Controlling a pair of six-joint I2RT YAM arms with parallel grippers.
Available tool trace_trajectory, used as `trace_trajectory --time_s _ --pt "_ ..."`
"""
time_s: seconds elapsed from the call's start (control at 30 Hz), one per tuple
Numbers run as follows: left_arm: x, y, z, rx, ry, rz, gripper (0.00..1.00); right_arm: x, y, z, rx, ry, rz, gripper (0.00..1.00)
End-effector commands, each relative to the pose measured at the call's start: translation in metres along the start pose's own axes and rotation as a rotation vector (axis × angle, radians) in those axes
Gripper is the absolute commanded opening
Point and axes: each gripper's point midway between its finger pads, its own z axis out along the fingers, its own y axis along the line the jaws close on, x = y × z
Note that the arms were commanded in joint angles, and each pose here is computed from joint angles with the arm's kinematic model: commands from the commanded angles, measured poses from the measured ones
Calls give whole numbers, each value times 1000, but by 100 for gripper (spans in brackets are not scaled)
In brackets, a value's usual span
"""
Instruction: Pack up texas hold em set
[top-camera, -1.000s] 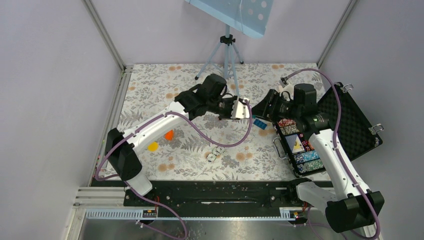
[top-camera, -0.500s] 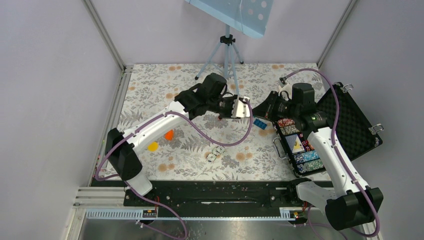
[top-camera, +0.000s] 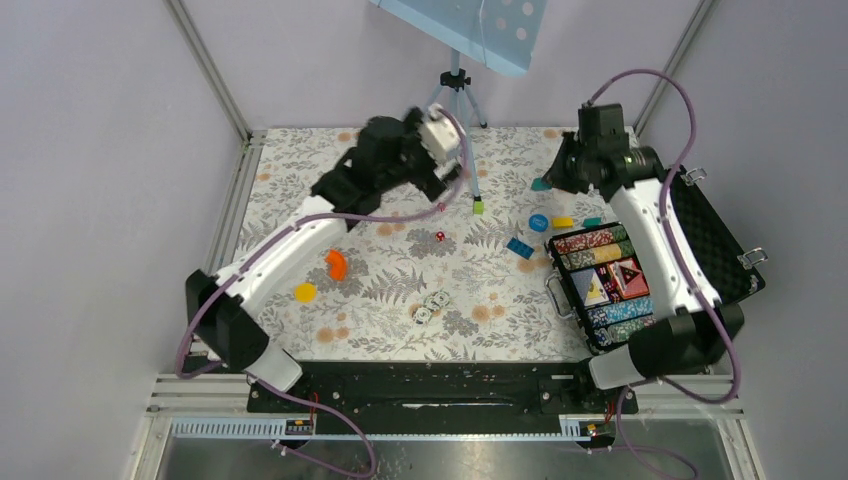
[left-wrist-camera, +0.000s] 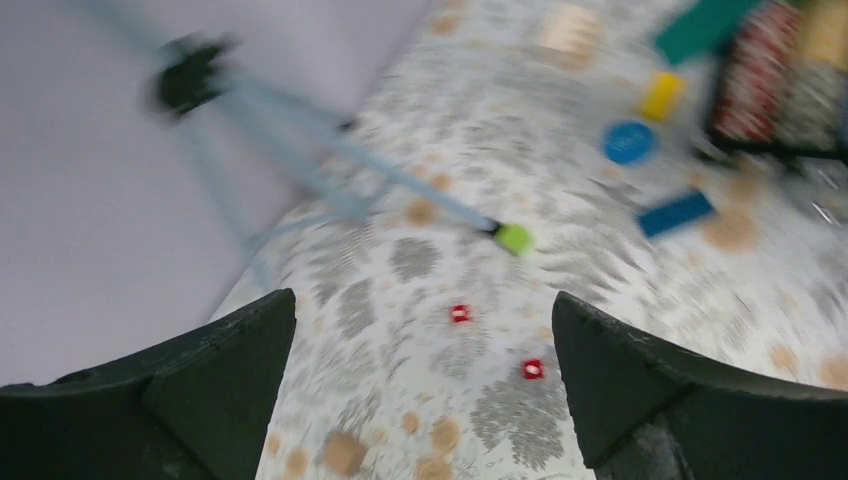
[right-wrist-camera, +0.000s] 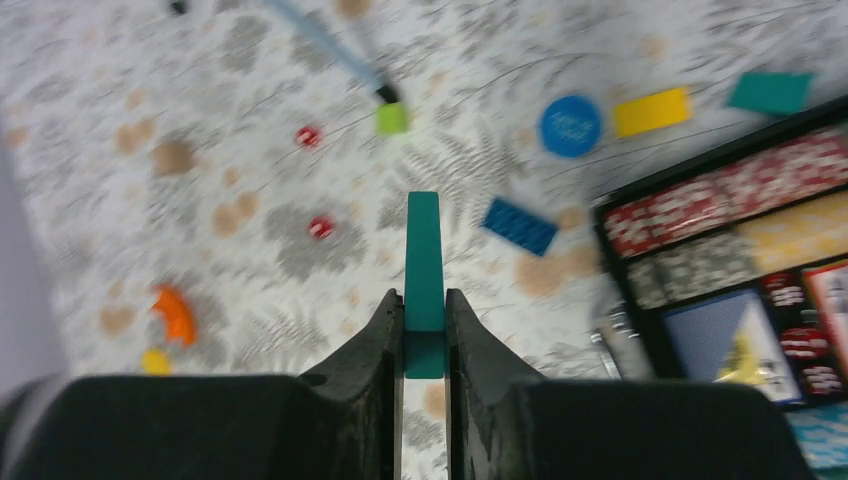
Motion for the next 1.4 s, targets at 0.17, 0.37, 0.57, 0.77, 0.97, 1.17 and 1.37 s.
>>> trace_trajectory --time_s 0.17,0.37,0.57,0.77,0.97,1.17,1.37 --pt "-17 94 -107 -603 -99 -683 99 -22 -73 55 441 102 -138 0" --pt "22 51 -120 -511 -2 -682 99 -27 -87 86 489 145 -168 0" --pt "54 30 -141 -489 48 -547 99 -30 -95 110 448 178 -100 0" --pt "59 17 -153 -470 -7 -513 99 -22 -94 137 419 250 -95 0" --pt "71 16 -163 -512 -1 -483 99 -15 -104 160 444 309 -131 0" --pt "74 19 -167 -533 -3 -459 99 -18 -121 170 506 333 -216 0" --pt "79 17 -161 -522 14 -446 99 -18 -128 179 504 365 -309 0"
